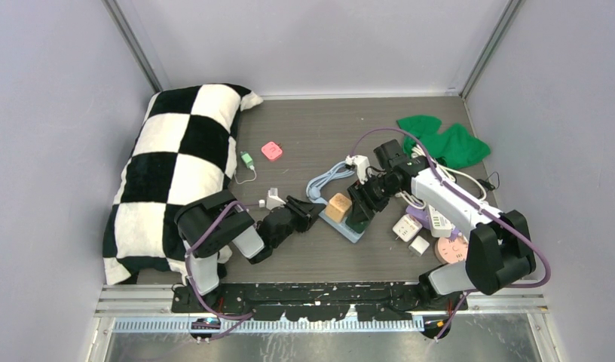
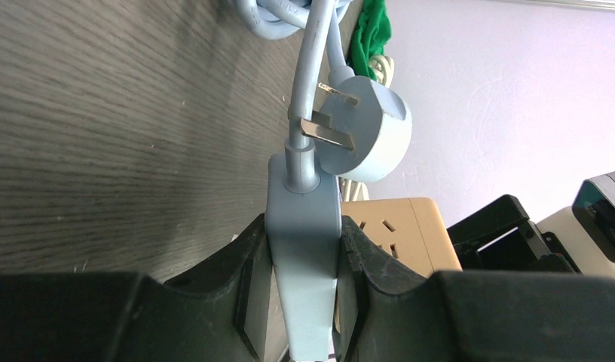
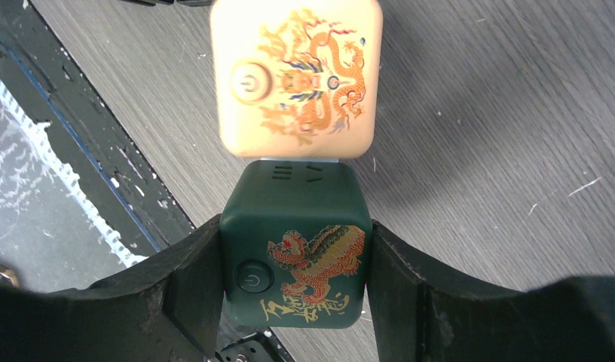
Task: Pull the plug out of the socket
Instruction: Remove the plug from the socket.
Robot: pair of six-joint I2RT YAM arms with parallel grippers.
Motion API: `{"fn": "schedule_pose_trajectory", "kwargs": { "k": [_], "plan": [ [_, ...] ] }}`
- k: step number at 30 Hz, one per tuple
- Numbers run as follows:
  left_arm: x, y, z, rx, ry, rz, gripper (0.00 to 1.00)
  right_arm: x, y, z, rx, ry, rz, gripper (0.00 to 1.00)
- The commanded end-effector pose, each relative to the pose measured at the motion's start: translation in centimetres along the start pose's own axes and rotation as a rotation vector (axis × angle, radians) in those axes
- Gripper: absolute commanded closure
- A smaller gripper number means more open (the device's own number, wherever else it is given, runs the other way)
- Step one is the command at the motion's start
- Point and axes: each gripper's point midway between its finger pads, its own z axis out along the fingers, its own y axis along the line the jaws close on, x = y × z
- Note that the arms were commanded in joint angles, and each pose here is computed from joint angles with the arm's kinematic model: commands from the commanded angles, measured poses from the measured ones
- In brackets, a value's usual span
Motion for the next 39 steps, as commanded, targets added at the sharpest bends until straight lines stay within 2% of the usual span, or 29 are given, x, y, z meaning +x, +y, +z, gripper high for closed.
{"fn": "schedule_pose_trajectory", "kwargs": {
  "k": [1,2,4,6,9,20,27,30,35,38,39],
  "plan": [
    [-1.4,5.5,-0.3,-0.186,-0.048,0.136,1.00,-1.9,1.5,-0.9,-0.068,-0.088,0.037,0.99],
    [-1.4,5.7,-0.3,-0.192,-0.045,0.136,1.00,-1.9,3.2,-0.7,-0.136,-0.091,0.020,0.99],
    [-1.2,5.9,-0.2,-0.202,-0.039,0.142,1.00,-1.4,4.5,-0.1,-0.135,-0.065,-0.047,0.99],
    [-1.1,5.9,0.0,-0.205,-0.035,0.144,1.00,-1.0,4.0,0.6,-0.084,-0.021,-0.067,0.99],
    [-1.1,5.8,0.0,-0.201,-0.034,0.147,1.00,-2.0,3.8,0.5,-0.083,-0.024,-0.069,0.99],
    [-1.4,5.1,-0.2,-0.199,-0.041,0.186,0.99,-2.3,4.3,-1.8,-0.201,-0.086,-0.079,0.99],
    [-1.8,2.7,-0.8,-0.217,-0.037,0.313,0.77,-2.7,3.0,-3.3,-0.189,-0.148,-0.040,0.99],
    [-2.5,2.0,-1.4,-0.250,-0.055,0.369,0.62,-2.6,2.6,-3.5,-0.183,-0.161,-0.027,0.99],
    [-3.7,1.4,-2.8,-0.311,-0.076,0.474,0.48,-2.7,2.1,-3.9,-0.177,-0.181,-0.019,0.99],
    [-4.2,0.7,-3.6,-0.334,-0.077,0.539,0.46,-2.8,2.0,-4.1,-0.178,-0.187,-0.014,0.99],
    [-4.4,0.4,-3.9,-0.336,-0.082,0.557,0.40,-2.8,2.0,-4.2,-0.180,-0.188,-0.012,0.99]
  ]
}}
